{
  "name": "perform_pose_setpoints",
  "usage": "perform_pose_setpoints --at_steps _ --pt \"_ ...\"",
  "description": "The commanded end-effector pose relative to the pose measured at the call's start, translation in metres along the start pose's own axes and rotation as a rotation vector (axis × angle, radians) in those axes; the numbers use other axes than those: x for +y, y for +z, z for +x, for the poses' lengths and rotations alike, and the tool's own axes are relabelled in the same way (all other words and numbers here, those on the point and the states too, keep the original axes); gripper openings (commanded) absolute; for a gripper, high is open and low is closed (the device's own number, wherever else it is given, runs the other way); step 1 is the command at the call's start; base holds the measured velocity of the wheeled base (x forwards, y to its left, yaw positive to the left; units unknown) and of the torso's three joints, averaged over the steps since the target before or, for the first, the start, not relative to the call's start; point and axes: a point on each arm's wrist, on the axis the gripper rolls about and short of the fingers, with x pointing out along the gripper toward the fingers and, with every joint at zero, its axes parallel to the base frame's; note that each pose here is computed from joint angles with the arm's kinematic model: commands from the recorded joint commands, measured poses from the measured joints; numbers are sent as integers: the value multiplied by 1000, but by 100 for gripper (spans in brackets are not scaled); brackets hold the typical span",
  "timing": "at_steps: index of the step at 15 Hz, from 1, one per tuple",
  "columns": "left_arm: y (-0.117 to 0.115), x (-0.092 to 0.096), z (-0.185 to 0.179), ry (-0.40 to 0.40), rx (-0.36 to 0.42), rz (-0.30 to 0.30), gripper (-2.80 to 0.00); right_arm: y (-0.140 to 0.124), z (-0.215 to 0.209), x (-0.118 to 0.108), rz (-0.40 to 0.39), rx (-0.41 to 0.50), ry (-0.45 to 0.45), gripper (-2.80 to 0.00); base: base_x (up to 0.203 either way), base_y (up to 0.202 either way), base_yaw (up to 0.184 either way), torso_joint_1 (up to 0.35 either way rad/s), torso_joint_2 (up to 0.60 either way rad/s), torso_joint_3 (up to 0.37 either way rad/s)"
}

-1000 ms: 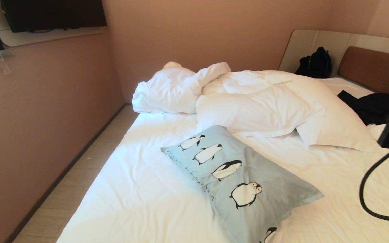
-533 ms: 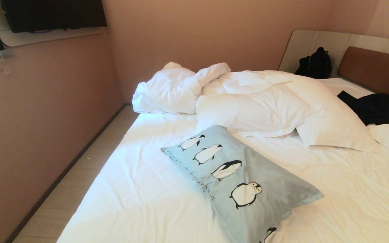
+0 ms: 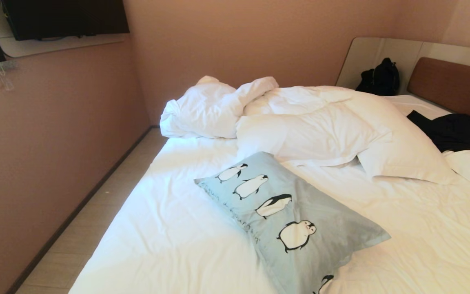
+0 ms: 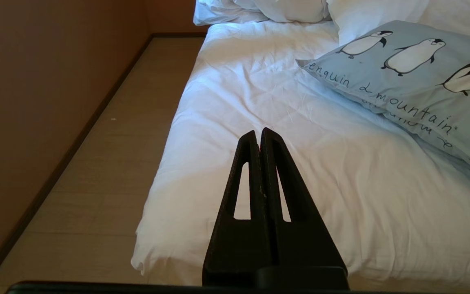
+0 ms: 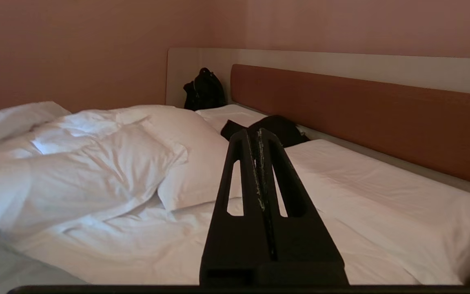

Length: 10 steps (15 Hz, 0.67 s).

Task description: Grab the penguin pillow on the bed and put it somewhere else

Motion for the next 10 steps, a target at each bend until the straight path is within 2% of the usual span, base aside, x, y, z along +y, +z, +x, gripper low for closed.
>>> perform_pose_setpoints --at_steps 1,6,10 --pt "0 0 0 1 1 0 -280 -16 -19 -7 -110 97 17 -280 0 0 0 0 0 0" --pt "0 0 0 1 1 0 -280 -30 -36 -13 -124 108 15 -280 0 0 0 0 0 0" --pt "0 0 0 1 1 0 -280 -41 -41 -13 -117 114 57 -280 0 0 0 0 0 0"
